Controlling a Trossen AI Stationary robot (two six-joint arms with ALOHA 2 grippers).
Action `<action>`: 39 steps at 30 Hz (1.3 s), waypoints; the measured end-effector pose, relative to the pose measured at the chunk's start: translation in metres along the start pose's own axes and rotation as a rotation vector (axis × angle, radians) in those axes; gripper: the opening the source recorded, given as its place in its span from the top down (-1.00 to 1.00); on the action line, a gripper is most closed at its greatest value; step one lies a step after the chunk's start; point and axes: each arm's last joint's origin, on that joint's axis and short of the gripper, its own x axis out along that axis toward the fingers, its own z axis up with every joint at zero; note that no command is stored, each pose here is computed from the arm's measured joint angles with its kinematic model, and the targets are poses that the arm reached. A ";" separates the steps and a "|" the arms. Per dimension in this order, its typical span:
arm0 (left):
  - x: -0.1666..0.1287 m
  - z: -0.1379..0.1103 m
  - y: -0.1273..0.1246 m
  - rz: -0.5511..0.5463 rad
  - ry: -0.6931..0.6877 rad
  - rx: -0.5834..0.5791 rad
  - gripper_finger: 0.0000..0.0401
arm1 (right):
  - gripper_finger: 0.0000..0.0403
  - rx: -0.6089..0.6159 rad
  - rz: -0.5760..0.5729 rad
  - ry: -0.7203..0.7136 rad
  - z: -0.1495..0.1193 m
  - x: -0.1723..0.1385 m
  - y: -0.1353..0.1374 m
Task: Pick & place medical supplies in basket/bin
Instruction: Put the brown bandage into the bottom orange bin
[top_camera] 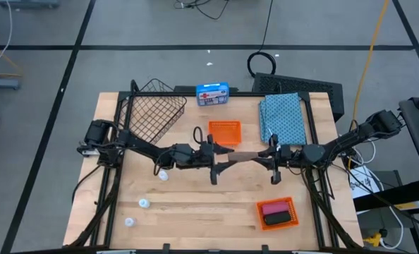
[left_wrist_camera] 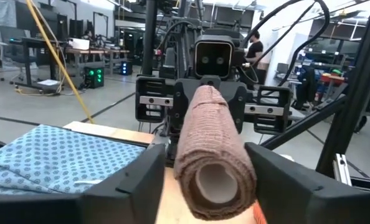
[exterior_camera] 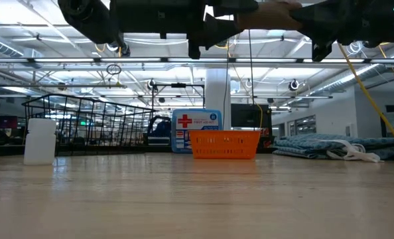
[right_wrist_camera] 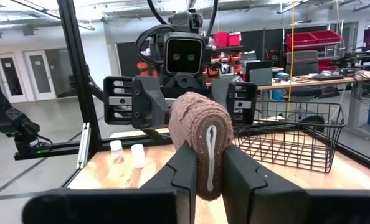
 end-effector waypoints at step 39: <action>-0.041 0.009 -0.005 -0.074 0.052 0.088 0.76 | 0.50 -0.003 0.000 -0.010 -0.003 -0.014 -0.006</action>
